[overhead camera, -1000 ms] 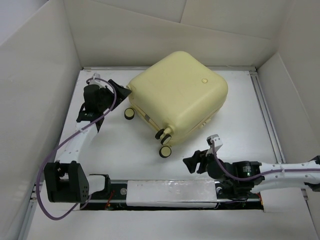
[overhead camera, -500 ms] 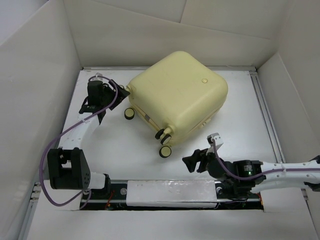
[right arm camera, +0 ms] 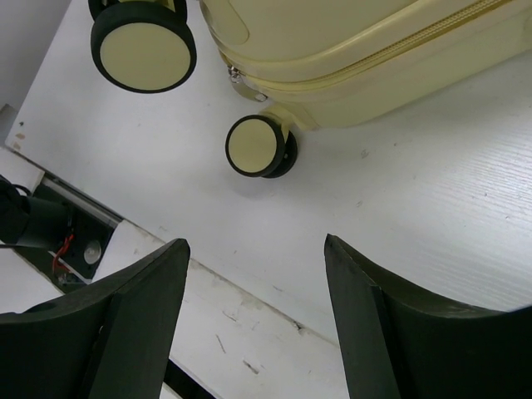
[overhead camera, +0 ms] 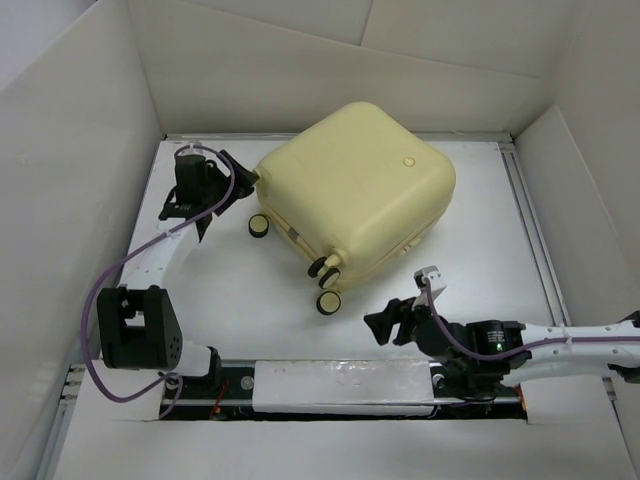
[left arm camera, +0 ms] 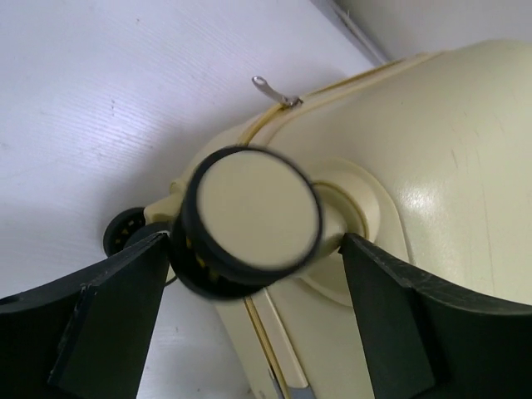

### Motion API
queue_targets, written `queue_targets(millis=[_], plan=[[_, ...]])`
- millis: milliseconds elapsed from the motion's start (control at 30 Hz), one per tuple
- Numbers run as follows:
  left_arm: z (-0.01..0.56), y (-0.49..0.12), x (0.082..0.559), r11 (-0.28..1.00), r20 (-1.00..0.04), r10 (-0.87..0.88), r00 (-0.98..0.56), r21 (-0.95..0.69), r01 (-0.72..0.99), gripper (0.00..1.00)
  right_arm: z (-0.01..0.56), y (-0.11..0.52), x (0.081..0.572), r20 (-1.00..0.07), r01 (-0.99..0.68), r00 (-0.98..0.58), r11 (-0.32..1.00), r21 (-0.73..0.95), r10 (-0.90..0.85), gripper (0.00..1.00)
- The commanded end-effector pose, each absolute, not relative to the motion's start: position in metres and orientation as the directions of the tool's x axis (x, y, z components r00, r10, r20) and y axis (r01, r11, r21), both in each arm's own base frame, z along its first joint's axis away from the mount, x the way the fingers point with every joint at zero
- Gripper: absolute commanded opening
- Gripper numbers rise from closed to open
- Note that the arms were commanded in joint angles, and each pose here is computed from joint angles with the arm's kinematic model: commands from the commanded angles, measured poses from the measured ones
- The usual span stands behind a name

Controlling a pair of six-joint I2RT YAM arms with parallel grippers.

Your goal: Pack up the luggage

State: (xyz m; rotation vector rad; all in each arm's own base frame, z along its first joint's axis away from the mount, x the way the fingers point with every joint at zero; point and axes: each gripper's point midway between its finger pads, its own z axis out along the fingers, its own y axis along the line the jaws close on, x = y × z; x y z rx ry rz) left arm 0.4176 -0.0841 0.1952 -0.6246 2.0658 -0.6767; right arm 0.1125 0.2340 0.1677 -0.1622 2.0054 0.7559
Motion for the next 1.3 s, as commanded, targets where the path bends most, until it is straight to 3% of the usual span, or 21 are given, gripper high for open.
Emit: queue_targets(millis=[0,233,367,467,567,633,700,733,800,967,1033,1167,1200,1267], plan=[[0.217,-0.074,0.426,0.725,-0.622,-0.662,-0.418,-0.672,-0.147,0.80,0.176,0.236,0.113,-0.819,-0.410,-0.532,0.779,0.474,0.218,0.72],[0.230,-0.073,0.429,0.677,-0.595,-0.703,-0.390,-0.727,-0.111,0.80,0.175,0.239,0.112,-0.820,-0.420,-0.534,0.776,0.470,0.207,0.72],[0.213,-0.066,0.433,0.613,-0.516,-0.741,-0.430,-0.781,-0.120,0.67,0.175,0.240,0.110,-0.818,-0.425,-0.539,0.773,0.472,0.203,0.72],[0.206,-0.074,0.432,0.609,-0.506,-0.723,-0.470,-0.789,-0.087,0.52,0.176,0.239,0.112,-0.821,-0.419,-0.532,0.777,0.469,0.208,0.72],[0.198,-0.082,0.426,0.591,-0.493,-0.715,-0.495,-0.805,-0.053,0.51,0.175,0.237,0.114,-0.820,-0.406,-0.530,0.784,0.469,0.216,0.73],[0.195,-0.088,0.422,0.559,-0.463,-0.726,-0.509,-0.828,-0.045,0.43,0.177,0.233,0.117,-0.825,-0.396,-0.517,0.791,0.466,0.227,0.73],[0.188,-0.095,0.415,0.529,-0.436,-0.726,-0.532,-0.848,-0.027,0.45,0.179,0.230,0.121,-0.826,-0.380,-0.513,0.800,0.465,0.236,0.75],[0.190,-0.096,0.412,0.519,-0.432,-0.728,-0.533,-0.854,-0.017,0.53,0.179,0.229,0.123,-0.826,-0.372,-0.510,0.803,0.465,0.241,0.75],[0.187,-0.098,0.407,0.503,-0.417,-0.733,-0.537,-0.864,-0.017,0.59,0.177,0.227,0.127,-0.830,-0.373,-0.510,0.812,0.449,0.225,0.76],[0.185,-0.110,0.401,0.470,-0.383,-0.731,-0.566,-0.883,-0.010,0.64,0.187,0.225,0.146,-0.842,-0.376,-0.487,0.815,0.441,0.231,0.77],[0.185,-0.110,0.401,0.470,-0.383,-0.731,-0.566,-0.883,-0.010,0.41,0.187,0.222,0.161,-0.852,-0.370,-0.479,0.831,0.416,0.212,0.77],[0.187,-0.107,0.405,0.485,-0.399,-0.734,-0.549,-0.874,-0.013,0.07,0.198,0.212,0.190,-0.862,-0.331,-0.450,0.853,0.403,0.233,0.63],[0.183,-0.107,0.406,0.492,-0.401,-0.730,-0.554,-0.871,-0.017,0.02,0.197,0.210,0.196,-0.865,-0.319,-0.446,0.861,0.395,0.231,0.48],[0.186,-0.107,0.407,0.492,-0.403,-0.730,-0.553,-0.871,-0.014,0.00,0.200,0.196,0.211,-0.872,-0.280,-0.425,0.880,0.383,0.244,0.39]])
